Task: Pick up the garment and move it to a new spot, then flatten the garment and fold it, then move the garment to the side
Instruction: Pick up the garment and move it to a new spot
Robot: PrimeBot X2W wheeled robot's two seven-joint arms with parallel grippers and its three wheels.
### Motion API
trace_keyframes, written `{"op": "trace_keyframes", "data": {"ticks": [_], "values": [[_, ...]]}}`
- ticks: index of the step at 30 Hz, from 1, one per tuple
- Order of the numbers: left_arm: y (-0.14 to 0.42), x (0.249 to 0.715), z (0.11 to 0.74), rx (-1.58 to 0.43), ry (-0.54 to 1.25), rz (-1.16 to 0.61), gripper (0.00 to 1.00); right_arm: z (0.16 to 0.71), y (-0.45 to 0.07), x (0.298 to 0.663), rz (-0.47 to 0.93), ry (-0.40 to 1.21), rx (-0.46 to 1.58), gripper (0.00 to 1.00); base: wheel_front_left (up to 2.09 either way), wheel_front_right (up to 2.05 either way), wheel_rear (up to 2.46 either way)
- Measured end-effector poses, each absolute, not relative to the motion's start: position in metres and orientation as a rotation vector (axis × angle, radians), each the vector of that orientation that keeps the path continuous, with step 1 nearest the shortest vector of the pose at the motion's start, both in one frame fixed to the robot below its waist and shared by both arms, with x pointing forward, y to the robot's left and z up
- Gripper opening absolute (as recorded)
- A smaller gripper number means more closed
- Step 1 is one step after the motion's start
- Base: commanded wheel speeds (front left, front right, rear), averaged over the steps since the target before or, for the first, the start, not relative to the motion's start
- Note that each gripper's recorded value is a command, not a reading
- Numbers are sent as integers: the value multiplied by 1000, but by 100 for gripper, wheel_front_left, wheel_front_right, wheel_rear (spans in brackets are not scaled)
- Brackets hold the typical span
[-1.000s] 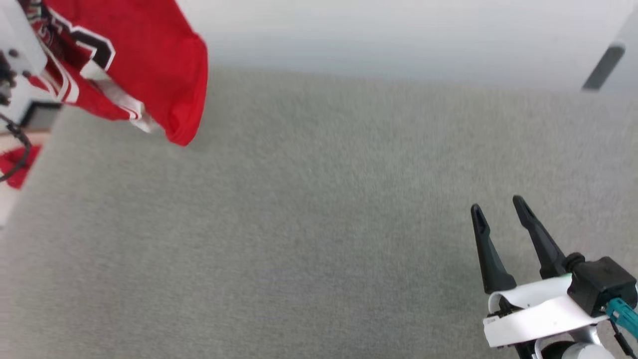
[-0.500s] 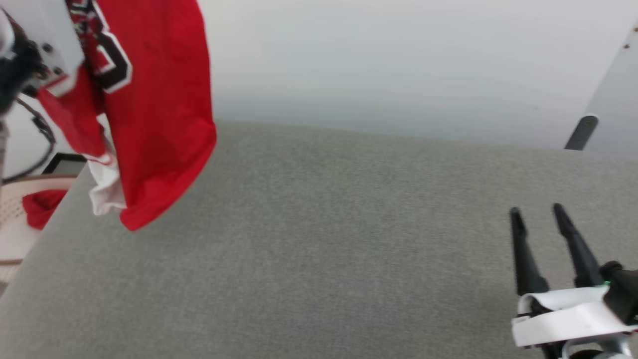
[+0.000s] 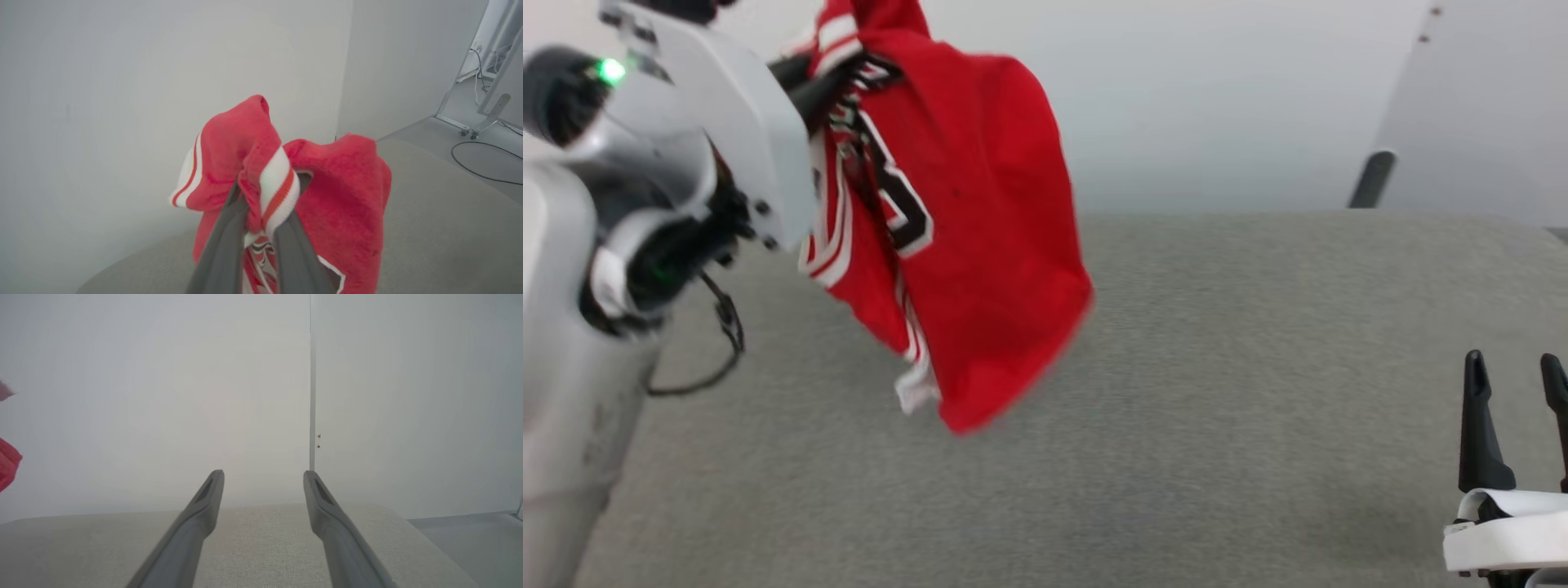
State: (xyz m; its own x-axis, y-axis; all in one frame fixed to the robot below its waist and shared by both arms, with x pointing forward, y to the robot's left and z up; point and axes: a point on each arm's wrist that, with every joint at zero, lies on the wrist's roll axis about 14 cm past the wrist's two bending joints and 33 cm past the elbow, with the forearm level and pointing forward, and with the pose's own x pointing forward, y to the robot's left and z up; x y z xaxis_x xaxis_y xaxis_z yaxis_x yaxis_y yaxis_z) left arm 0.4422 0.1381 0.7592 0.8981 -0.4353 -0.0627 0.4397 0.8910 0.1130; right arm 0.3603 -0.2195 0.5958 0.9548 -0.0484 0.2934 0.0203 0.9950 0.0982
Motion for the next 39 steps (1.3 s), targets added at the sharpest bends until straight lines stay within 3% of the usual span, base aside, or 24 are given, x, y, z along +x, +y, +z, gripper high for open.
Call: {"op": "trace_keyframes", "data": {"ticks": [9, 19, 27, 35, 36, 38, 39], "values": [[66, 444, 716, 95, 128, -636, 0, 584, -256, 340, -152, -276, 98, 100, 0, 0, 0], [14, 452, 616, 66, 377, -781, 0, 562, -277, 333, -228, -236, 130, 100, 0, 0, 0], [10, 452, 528, 65, 668, -806, 0, 546, -284, 334, -259, -196, 139, 100, 0, 0, 0], [15, 449, 486, 70, 795, -788, 0, 538, -274, 344, -227, -182, 156, 100, 0, 0, 0], [15, 449, 485, 70, 796, -790, 7, 538, -272, 345, -221, -181, 158, 100, 0, 0, 0], [13, 448, 485, 67, 791, -798, 48, 537, -268, 347, -210, -179, 159, 100, 0, 0, 0], [13, 448, 486, 67, 785, -801, 86, 538, -267, 348, -204, -180, 157, 100, 0, 0, 0]]}}
